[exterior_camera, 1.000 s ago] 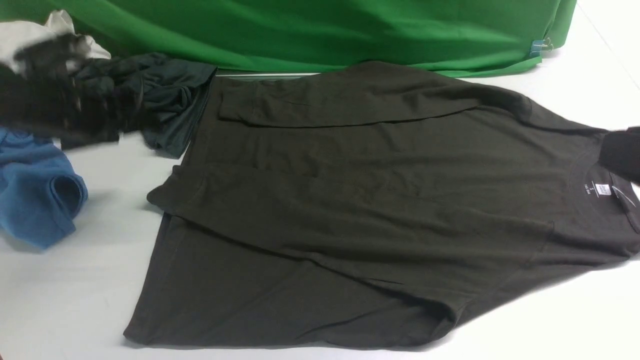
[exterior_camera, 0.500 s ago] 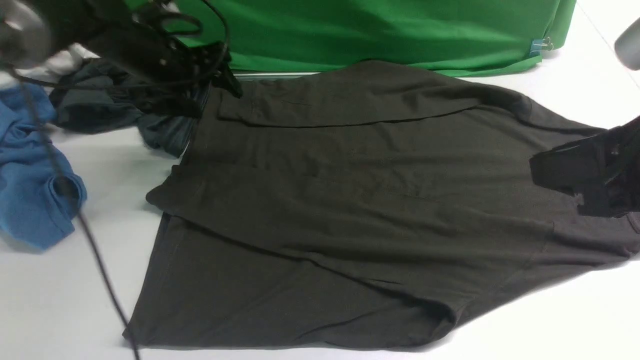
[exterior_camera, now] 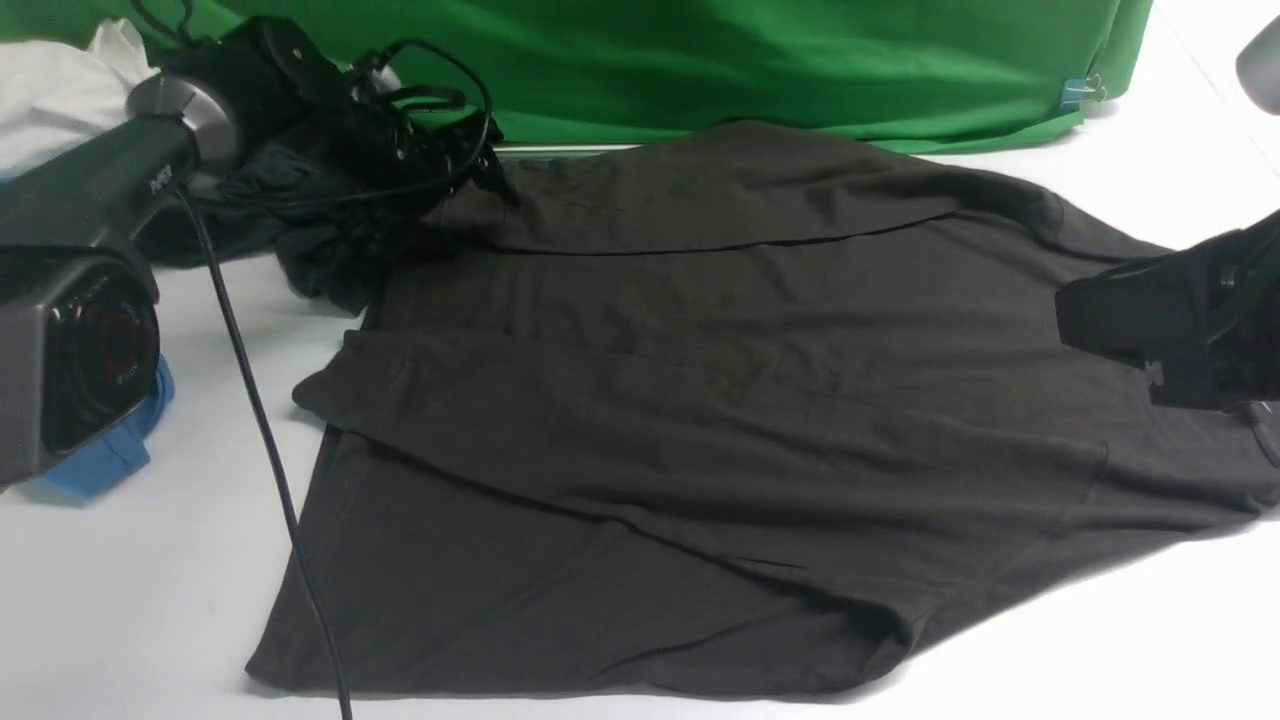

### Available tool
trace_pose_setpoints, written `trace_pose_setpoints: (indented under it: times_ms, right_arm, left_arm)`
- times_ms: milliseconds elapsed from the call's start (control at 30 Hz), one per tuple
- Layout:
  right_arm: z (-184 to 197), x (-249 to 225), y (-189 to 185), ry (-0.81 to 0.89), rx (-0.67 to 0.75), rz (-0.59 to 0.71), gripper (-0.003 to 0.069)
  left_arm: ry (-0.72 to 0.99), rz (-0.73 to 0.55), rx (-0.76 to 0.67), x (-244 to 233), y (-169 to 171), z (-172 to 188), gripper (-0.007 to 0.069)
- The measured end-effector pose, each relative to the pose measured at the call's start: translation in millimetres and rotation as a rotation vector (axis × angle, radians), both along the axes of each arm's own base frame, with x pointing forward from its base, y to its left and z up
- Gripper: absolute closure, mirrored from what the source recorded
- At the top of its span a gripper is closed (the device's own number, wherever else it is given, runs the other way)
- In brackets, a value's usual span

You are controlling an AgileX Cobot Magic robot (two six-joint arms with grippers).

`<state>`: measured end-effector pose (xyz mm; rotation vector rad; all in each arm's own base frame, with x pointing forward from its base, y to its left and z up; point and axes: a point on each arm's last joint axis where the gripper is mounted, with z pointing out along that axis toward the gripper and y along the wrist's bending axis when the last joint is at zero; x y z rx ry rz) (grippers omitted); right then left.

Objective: Fold a long-sleeved shirt on a white desktop.
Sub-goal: 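Grab the top left corner of the dark shirt with the left gripper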

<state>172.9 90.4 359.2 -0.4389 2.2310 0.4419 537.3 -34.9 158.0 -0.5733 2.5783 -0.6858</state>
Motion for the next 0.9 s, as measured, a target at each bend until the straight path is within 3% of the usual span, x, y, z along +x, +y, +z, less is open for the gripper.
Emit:
trace_pose_setpoints:
  times_ms: [233, 667, 900]
  right_arm:
    - [0.1, 0.1, 0.0, -0.002, 0.0, 0.0, 0.0415]
    - [0.3, -0.1, 0.0, -0.001, 0.003, -0.001, 0.0415]
    - [-0.5, -0.9, 0.0, 0.009, -0.001, 0.002, 0.0415]
  left_arm:
    - [-0.015, 0.023, -0.009, 3.0, 2.3, -1.7, 0.0109]
    - [-0.12, 0.042, -0.012, 15.1, 3.3, 19.8, 0.0398]
    - [-0.018, 0.012, -0.001, 10.1, 2.4, 1.5, 0.0396]
